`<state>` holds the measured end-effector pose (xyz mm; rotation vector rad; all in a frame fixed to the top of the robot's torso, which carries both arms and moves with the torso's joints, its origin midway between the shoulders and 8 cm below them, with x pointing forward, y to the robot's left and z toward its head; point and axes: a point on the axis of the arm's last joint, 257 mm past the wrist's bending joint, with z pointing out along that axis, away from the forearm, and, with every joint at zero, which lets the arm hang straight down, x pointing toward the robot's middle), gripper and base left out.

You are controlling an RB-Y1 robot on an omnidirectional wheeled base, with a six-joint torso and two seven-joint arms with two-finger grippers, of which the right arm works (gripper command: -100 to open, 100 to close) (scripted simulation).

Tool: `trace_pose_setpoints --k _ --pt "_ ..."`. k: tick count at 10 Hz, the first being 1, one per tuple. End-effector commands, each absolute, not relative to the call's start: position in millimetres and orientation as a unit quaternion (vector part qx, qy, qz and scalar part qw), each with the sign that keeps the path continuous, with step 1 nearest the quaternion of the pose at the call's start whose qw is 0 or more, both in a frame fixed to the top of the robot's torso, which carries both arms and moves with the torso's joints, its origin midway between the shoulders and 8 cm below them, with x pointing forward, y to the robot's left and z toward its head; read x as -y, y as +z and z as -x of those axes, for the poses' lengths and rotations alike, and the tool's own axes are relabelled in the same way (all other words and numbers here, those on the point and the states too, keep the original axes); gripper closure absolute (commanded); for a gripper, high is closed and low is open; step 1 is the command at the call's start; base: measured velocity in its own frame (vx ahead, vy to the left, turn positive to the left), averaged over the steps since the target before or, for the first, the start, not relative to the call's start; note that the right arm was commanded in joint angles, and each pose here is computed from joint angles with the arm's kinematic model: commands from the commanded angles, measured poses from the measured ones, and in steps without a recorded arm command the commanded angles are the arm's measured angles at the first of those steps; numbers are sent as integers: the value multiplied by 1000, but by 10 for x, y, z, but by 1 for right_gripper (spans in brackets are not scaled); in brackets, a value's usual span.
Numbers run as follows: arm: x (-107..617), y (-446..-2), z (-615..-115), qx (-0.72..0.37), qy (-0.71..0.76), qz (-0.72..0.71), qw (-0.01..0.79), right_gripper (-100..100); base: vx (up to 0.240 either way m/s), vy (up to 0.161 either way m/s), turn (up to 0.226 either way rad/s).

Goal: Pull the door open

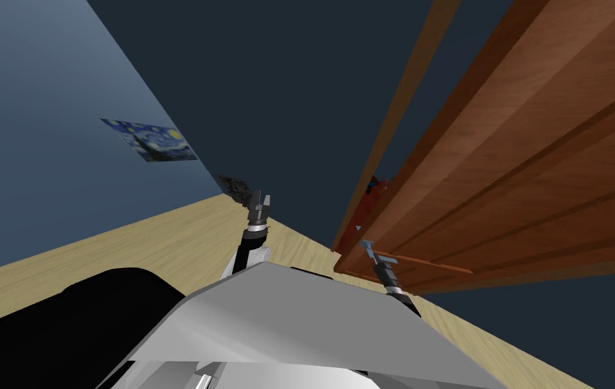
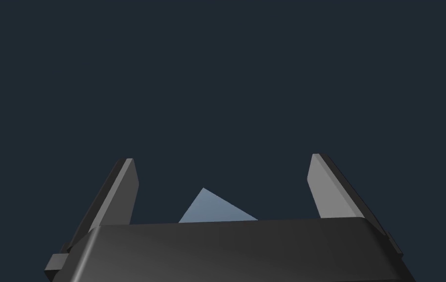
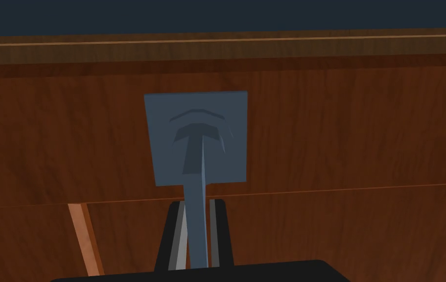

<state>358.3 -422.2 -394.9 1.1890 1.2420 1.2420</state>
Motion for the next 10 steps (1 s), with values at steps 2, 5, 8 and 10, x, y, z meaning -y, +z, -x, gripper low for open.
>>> trace_pose_setpoints --k 2,5,8,10 --pt "4285 -3941 -3405 -516 515 -484 484 100 -151 -42 106" --pt "4294 -3938 -3366 -517 516 -483 483 100 -91 -33 41" --pt "4309 -3945 -3250 -521 520 -478 478 100 -113 -36 130" --pt "4320 -3941 -3187 -523 522 -477 476 100 -225 -93 209"
